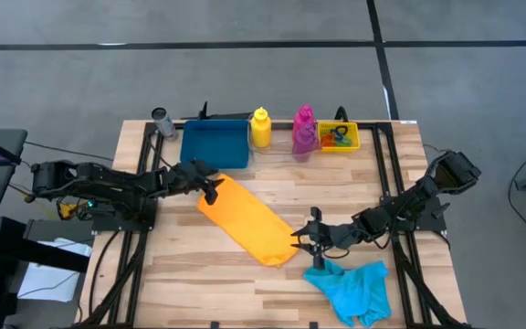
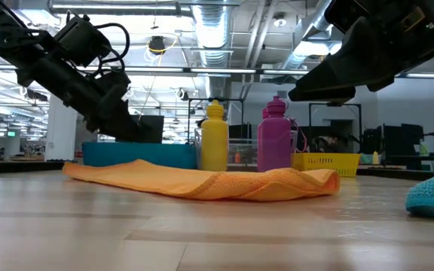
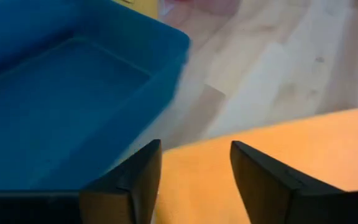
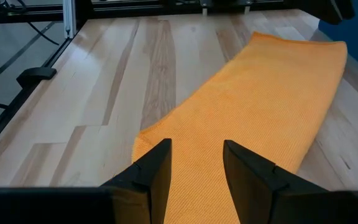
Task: Pick & Place Sports Items
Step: Fold the orange towel
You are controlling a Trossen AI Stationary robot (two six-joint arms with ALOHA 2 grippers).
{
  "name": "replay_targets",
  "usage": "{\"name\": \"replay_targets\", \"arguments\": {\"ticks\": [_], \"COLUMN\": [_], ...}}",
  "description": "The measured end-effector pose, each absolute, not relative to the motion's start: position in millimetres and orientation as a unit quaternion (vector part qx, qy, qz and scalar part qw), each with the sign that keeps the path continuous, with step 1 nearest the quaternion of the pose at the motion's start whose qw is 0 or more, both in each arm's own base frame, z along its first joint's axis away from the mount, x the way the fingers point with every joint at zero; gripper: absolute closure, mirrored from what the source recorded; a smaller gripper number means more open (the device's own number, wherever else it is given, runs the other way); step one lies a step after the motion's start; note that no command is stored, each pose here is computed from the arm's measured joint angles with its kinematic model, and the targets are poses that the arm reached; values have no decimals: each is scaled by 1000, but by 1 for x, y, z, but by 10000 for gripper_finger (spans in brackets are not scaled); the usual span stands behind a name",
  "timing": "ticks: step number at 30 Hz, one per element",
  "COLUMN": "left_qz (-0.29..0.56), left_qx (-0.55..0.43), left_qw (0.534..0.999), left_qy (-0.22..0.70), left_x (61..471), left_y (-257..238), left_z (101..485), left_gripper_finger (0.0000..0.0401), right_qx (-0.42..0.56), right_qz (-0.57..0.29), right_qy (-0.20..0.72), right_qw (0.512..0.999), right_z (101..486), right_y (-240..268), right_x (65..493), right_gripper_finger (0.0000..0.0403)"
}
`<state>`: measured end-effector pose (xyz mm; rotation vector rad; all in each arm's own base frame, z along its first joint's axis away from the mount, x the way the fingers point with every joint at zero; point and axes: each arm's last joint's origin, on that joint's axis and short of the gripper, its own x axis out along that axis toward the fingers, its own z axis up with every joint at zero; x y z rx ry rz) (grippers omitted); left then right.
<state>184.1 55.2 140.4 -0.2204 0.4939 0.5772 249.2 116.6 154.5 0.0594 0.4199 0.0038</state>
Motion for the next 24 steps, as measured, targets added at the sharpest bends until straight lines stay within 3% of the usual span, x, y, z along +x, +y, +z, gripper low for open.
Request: {"name": "replay_targets", "arguments": {"ticks": [6,18,24], "left_qz": [284,352,294], "left_qx": [-106,-192,-251], "left_qw": [916,845,847], "left_qy": [264,353,364], "left_x": [182,161,161], "left_y": [55,61,62], "left_z": [137,118,116], "left_gripper_finger": [178,174,174], "right_qx": [30,30,30], "right_qz": [2,2,2], "right_qy": [208,208,208], "right_qw": [978,978,978], "right_z": [155,155,155], "right_y": [117,117,117], "right_x": [249,249,249], "right_gripper_finger": [265,265,265]}}
